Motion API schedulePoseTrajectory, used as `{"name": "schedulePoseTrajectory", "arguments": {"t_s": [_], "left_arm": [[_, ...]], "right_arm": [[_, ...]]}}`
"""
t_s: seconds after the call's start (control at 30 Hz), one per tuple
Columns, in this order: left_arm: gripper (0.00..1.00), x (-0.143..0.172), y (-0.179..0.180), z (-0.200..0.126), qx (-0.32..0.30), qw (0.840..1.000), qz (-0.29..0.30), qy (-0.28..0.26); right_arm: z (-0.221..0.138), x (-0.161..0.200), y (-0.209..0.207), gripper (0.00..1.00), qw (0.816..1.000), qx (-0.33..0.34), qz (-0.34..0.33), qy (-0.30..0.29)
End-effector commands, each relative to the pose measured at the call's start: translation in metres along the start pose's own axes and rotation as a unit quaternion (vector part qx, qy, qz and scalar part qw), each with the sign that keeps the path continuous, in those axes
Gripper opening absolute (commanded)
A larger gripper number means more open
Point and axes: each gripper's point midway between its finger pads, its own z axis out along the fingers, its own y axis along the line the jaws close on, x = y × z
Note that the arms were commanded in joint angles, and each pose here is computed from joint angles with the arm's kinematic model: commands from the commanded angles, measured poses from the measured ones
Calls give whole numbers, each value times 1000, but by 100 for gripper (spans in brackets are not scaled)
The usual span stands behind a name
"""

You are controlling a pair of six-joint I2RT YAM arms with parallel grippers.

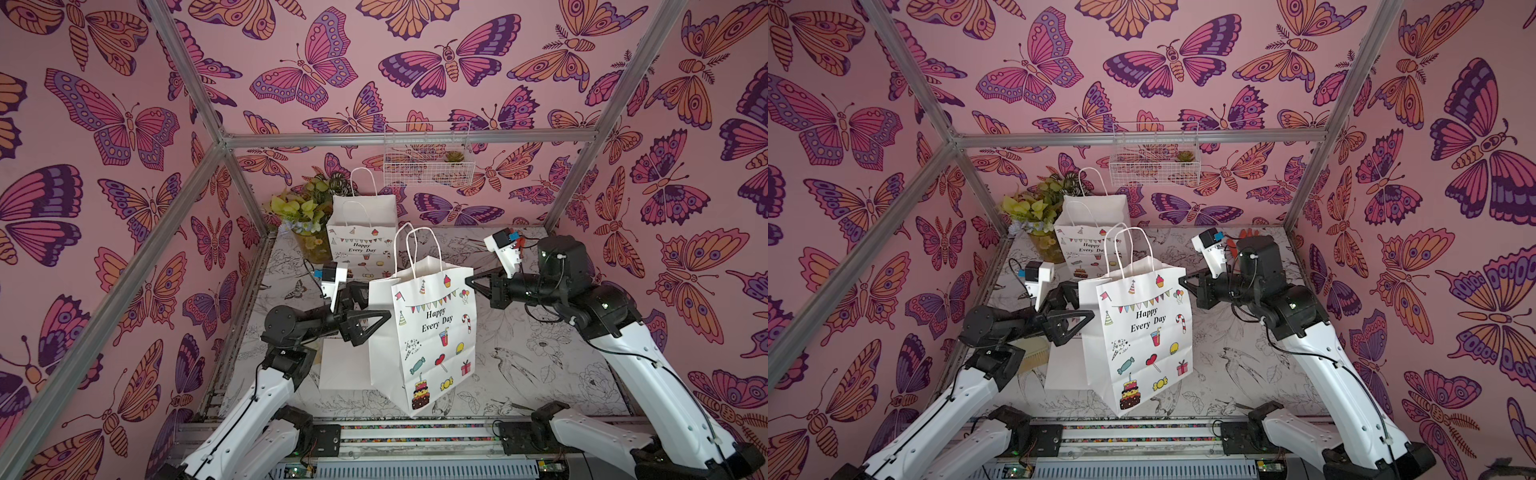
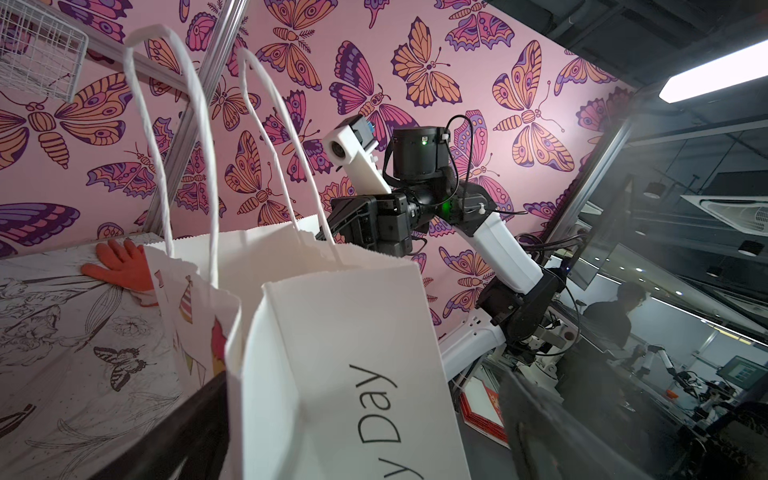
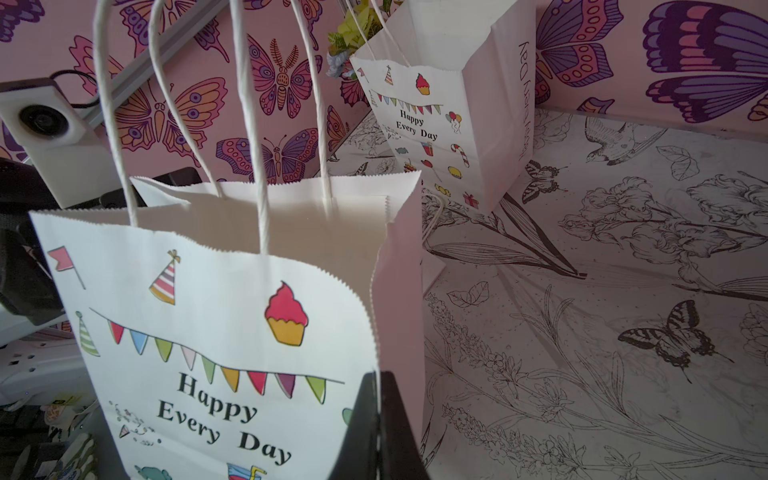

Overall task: Put away the paper bag
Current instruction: Press the paper bag.

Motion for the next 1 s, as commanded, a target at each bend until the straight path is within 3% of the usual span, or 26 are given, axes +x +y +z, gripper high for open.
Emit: {"name": "schedulePoseTrajectory", "arguments": {"t_s": [0.0,0.23,0.43,0.97], "left_arm": [[100,2,-4,5,16,1000,11,15],[97,13,9,15,5,999,-12,38],[92,26,22,21,-17,998,-20,63],[45,37,37,24,-42,996,-25,79]], "right_arm": [[-8,-18,18,0,999,-21,-3,-33],[-3,-10,18,0,1000,11,-10,-14],[-4,-13,25,0,1000,-2,1,-26],[-10,-11,35,0,999,-20,18,-36]]}}
